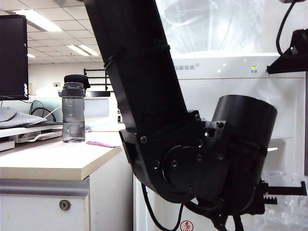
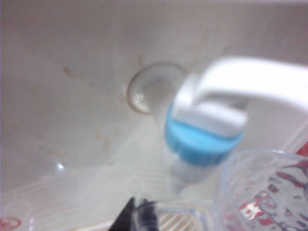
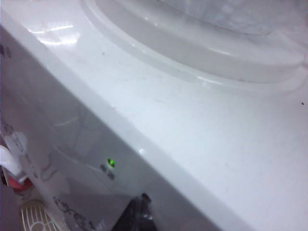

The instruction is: Pick up the plastic mug from the left desk, go to the cold water outlet of the water dispenser, press the vertical switch to get some water, then put the mug back on the desk.

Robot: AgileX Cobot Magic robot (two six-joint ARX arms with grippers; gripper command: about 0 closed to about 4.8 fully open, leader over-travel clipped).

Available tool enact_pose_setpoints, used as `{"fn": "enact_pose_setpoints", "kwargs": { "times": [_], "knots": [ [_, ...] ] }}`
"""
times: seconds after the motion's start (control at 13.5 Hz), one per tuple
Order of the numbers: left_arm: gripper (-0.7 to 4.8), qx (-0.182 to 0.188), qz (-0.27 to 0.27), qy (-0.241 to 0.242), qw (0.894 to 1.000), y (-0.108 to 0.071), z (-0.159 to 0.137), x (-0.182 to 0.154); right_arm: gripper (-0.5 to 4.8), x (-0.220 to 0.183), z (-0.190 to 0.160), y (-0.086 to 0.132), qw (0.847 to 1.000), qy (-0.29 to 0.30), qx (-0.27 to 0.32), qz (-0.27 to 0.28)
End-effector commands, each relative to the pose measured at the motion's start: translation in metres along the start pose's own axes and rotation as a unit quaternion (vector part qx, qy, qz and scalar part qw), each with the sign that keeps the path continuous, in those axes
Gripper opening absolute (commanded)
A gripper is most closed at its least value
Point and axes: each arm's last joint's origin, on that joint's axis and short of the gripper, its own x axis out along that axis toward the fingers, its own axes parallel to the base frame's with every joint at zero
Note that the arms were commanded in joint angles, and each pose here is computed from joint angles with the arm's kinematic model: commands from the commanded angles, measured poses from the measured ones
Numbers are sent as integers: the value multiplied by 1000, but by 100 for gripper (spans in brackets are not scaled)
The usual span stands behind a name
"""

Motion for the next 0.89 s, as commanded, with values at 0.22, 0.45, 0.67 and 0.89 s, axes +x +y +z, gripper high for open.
{"fn": "enact_pose_setpoints", "kwargs": {
  "times": [0.22,0.45,0.67,0.89],
  "knots": [
    [-6,-8,-10,-32,999,-5,15,-3,-1,-2,18,-9,999,-31,-12,-21],
    [-6,-5,-12,-33,999,-5,18,-4,-1,-3,19,-11,999,-31,-12,-27],
    [-6,0,-12,-33,999,-6,19,-4,-1,-3,19,-12,999,-31,-12,-27],
    [-6,7,-17,-29,999,-6,20,-5,-1,-3,19,-12,999,-31,-12,-27]
  ]
}}
